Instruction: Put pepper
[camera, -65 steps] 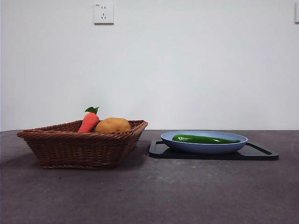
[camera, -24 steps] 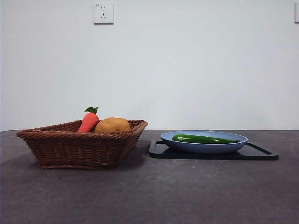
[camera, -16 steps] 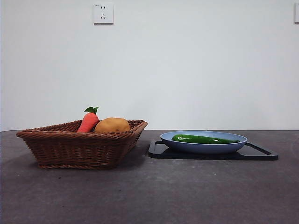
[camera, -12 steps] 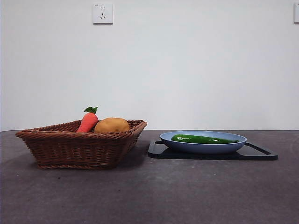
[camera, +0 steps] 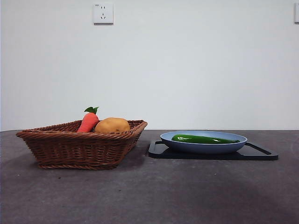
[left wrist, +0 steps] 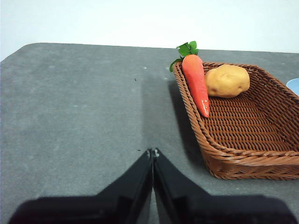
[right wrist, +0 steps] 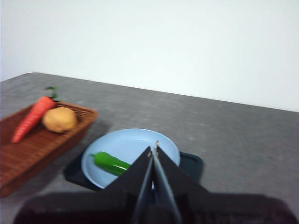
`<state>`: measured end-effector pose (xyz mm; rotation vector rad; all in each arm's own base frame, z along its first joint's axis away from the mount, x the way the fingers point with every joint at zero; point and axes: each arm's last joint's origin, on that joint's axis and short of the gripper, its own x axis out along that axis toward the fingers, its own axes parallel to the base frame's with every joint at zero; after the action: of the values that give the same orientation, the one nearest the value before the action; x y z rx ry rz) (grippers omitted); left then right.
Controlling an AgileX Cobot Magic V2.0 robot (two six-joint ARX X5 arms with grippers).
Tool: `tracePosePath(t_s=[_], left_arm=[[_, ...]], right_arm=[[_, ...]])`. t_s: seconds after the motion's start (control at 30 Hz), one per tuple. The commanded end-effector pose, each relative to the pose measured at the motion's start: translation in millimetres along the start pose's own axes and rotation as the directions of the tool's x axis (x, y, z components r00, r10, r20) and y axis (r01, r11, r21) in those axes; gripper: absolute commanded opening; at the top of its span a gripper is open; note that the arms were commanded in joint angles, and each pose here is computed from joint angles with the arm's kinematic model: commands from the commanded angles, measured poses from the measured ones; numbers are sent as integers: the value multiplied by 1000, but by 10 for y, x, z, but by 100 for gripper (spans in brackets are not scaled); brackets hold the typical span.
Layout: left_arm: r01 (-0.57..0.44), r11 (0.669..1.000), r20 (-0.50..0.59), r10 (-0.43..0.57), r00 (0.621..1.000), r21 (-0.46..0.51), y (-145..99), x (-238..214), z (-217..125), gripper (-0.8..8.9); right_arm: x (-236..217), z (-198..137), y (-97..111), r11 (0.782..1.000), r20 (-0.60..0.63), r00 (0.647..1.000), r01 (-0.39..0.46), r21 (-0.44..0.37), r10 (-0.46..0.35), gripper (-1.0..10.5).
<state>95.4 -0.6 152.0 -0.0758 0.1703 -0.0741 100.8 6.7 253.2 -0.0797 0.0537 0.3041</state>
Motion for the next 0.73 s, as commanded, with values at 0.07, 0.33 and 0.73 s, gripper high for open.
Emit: tracePosePath(t_s=[0.07, 0.33, 0.73], left_arm=[[-3, 1000, -9, 2, 1000, -12, 5, 5, -25, 8], [-3, 1000, -9, 2, 1000, -12, 5, 5, -25, 8], [-3, 1000, -9, 3, 1000, -12, 5, 5, -25, 8]], right_arm=[[-25, -249, 2, 994, -6, 995, 98, 58, -98, 11], [-37, -661, 17, 974, -30, 982, 186, 127, -184, 11], [2, -1024, 31, 960, -100, 975, 212, 181, -196, 11]])
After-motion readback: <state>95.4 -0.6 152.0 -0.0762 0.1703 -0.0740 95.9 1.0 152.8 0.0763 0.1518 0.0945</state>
